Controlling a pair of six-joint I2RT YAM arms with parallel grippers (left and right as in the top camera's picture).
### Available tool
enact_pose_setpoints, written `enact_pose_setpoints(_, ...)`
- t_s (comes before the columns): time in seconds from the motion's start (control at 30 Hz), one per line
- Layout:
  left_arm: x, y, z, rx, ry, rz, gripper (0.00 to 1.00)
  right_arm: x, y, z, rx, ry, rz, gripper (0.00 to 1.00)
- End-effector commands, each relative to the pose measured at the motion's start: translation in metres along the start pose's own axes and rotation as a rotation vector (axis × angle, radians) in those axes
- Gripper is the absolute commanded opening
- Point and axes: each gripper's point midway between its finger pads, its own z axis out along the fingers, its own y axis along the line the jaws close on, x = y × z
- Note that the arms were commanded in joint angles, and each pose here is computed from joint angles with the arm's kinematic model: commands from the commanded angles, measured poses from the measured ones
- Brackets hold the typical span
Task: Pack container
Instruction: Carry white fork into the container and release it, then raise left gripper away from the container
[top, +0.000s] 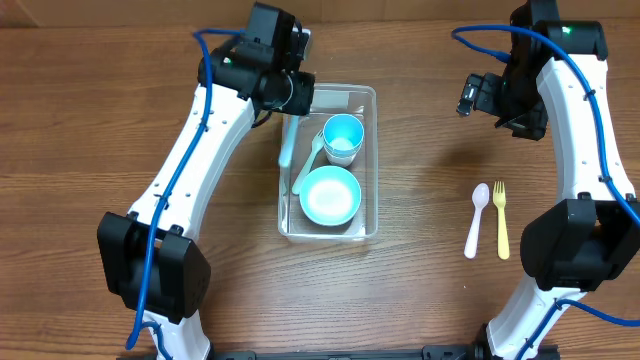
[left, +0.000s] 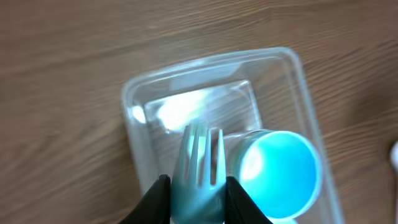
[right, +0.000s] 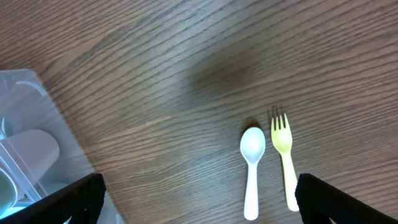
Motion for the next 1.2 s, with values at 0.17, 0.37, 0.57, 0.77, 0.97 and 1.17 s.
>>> enact_pose_setpoints(0.17,-0.005,-0.019,-0.003,0.098,0.004,-0.155,0.22,-0.004,0.001,-0.021,-0.013,-0.064,-0.004,1.0)
enact_pose_setpoints(0.37,-0.005,-0.02,-0.002,0.098,0.005,-0.15,0.72,-0.004,0.001,-0.021,-0.013,-0.064,-0.004,1.0)
enact_pose_setpoints(0.57,-0.011,0.013,-0.006,0.065,-0.013,-0.169,1.0,-0.004,0.001,-0.021,-0.013,-0.064,-0.004,1.0)
enact_pose_setpoints(0.77,-0.005,0.079,-0.017,-0.008,0.008,-0.294,1.0,-0.004,0.001,-0.021,-0.013,-0.064,-0.004,1.0)
enact_pose_setpoints(0.97,0.022,0.151,-0.034,-0.162,0.071,-0.411,1.0,-0.004,0.001,-0.021,-0.013,-0.064,-0.004,1.0)
enact_pose_setpoints(1.17,0.043,0.197,-0.049,-0.274,0.111,-0.495,1.0,-0.004,0.001,-0.021,-0.013,-0.064,-0.004,1.0)
